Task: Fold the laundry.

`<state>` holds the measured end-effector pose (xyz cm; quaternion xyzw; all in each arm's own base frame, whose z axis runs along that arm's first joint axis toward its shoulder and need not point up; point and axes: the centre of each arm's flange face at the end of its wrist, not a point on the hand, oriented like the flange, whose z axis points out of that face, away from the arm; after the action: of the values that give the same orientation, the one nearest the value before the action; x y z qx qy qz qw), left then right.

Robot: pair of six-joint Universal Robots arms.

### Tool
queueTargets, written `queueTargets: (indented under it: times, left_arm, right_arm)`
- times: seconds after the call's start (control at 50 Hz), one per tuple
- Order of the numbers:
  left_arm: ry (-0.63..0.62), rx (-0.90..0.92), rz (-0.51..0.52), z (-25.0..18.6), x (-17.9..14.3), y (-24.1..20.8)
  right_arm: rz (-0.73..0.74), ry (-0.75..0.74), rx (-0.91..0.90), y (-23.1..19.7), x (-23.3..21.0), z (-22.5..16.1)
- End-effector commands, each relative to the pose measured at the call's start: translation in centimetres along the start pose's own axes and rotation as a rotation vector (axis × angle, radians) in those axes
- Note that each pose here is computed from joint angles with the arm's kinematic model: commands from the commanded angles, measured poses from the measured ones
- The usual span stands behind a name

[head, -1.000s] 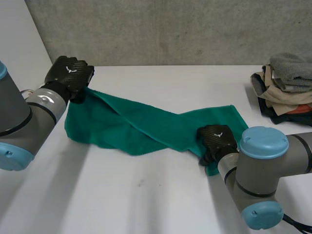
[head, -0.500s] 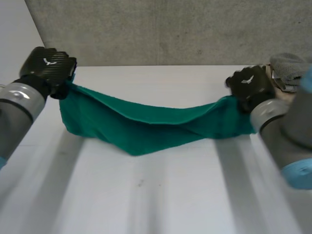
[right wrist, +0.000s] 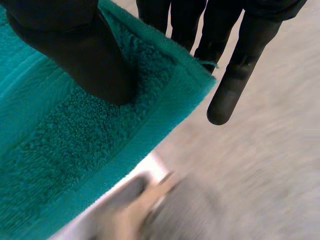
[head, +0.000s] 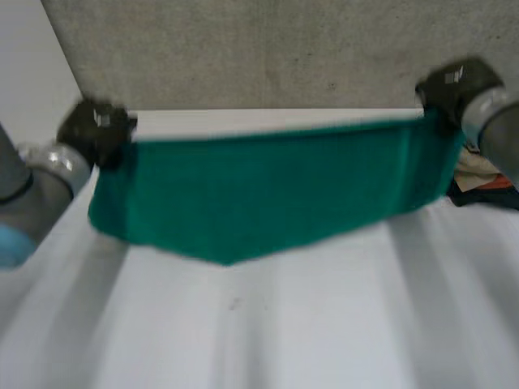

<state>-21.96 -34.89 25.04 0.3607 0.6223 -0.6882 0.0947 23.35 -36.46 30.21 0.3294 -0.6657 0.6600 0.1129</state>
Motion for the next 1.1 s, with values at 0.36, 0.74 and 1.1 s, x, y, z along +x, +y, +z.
queueTargets:
  times: [0.36,0.74,1.1]
  left_arm:
    - [-0.379,0.346,-0.082,3.0,-3.8,-4.6]
    - [0.033,-0.133,0.028,-9.7,6.4,3.8]
    - [0.342,-0.266,0.140,-15.6,6.6,1.4]
  right_arm:
    - [0.156,0.245,0.581,-3.2,0.7,5.2]
    - [0.024,-0.248,-0.116,9.3,-7.6,-4.1]
    - [-0.209,-0.325,-0.329,9.6,-4.4,-10.7]
